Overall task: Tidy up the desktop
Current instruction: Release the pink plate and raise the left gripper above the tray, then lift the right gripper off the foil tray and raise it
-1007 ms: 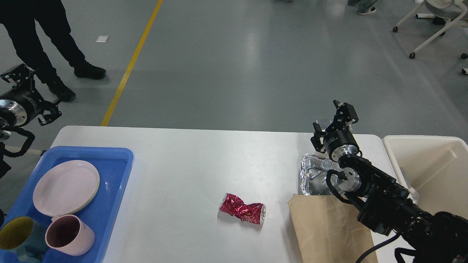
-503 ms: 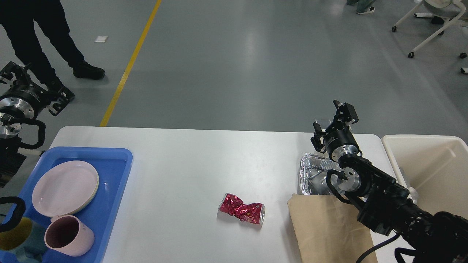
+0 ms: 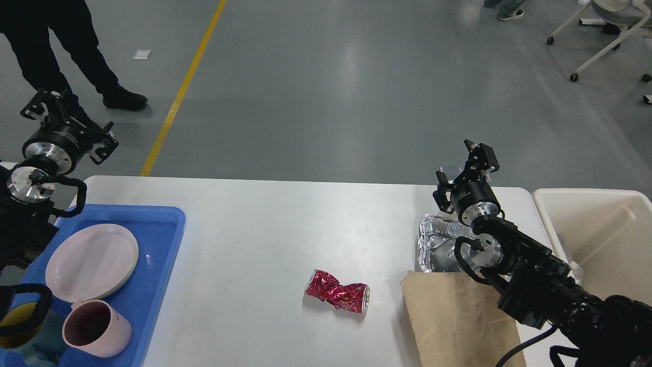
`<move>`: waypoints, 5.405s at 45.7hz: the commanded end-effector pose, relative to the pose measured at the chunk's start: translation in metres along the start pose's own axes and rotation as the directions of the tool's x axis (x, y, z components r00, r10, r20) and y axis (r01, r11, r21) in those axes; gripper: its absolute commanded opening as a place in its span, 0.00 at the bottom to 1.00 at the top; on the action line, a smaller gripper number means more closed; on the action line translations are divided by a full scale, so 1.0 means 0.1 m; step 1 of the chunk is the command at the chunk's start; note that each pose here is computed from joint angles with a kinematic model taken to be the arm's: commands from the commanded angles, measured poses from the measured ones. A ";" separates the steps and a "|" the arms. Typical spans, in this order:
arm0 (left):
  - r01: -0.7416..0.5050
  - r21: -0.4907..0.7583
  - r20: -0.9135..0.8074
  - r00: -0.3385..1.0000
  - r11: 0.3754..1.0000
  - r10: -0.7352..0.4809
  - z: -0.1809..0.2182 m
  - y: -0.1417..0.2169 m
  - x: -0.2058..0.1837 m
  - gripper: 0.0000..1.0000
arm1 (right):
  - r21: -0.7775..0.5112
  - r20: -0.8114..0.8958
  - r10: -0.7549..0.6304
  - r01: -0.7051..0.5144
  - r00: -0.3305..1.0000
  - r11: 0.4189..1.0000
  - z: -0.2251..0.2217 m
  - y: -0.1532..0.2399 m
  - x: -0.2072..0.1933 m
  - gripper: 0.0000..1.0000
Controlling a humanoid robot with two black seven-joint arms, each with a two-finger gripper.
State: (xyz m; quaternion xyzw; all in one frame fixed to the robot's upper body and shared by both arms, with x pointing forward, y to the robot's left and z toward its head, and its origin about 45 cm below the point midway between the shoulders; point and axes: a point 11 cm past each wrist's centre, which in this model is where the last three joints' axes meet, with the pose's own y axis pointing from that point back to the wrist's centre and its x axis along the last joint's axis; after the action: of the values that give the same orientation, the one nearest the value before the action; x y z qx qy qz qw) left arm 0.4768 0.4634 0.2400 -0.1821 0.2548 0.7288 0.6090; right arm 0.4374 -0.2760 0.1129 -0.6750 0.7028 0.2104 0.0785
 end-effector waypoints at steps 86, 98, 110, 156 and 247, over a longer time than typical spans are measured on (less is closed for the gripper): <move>0.212 -0.166 -0.177 0.954 0.963 -0.241 -1.23 0.51 0.12 0.96 | 0.000 0.000 0.000 0.000 1.000 1.000 0.00 0.00 0.00 1.00; 0.209 -0.166 -0.176 0.955 0.964 -0.238 -1.24 0.53 0.14 0.96 | 0.000 0.000 0.000 0.000 1.000 1.000 0.00 0.00 0.00 1.00; 0.209 -0.166 -0.178 0.955 0.964 -0.238 -1.24 0.53 0.14 0.96 | -0.001 -0.001 0.003 -0.003 1.000 1.000 0.01 0.00 -0.02 1.00; 0.209 -0.166 -0.178 0.955 0.964 -0.238 -1.24 0.53 0.14 0.96 | 0.098 -0.031 0.005 -0.002 0.999 0.995 -0.60 -0.20 0.03 1.00; 0.210 -0.167 -0.177 0.955 0.963 -0.239 -1.24 0.53 0.14 0.96 | -0.721 -0.687 -0.727 -0.116 -0.016 0.683 -0.87 -0.13 -0.27 1.00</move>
State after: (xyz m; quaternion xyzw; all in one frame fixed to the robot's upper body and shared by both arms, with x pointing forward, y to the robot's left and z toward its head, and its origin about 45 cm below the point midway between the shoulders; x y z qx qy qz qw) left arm 0.4168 0.3945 0.1402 -0.3241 0.2369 0.6504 0.6448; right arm 0.4788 -0.2905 0.1942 -0.7617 0.3198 -0.1308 -0.5482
